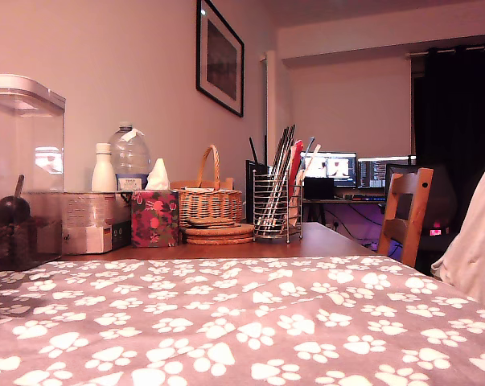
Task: Pick up the coffee capsules on the table and drop them inside the coffee cup
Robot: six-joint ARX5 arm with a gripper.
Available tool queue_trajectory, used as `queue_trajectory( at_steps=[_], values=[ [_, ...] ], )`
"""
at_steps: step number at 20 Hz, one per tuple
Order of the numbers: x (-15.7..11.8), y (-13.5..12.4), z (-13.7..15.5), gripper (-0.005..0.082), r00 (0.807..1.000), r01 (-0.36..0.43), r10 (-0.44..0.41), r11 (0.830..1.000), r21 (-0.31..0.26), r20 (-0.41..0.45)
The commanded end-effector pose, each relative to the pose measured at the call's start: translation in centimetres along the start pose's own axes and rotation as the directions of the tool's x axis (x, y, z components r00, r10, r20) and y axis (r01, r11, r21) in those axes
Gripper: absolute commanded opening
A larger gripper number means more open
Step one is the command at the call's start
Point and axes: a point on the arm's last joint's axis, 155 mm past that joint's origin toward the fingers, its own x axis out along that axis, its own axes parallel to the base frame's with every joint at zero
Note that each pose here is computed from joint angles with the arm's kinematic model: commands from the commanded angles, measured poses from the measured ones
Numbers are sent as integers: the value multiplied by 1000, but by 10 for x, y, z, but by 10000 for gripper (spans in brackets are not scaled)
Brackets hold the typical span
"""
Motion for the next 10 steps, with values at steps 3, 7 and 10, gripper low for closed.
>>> queue_trajectory(
  at_steps=[3, 7, 10],
  values=[
    [-15, -5, 18, -19, 998, 2, -3, 1000, 18, 63],
    [-39, -16, 38, -19, 989, 14, -21, 999, 49, 146],
    [-60, -35, 47, -19, 980, 54, -68, 995, 81, 186]
  ],
)
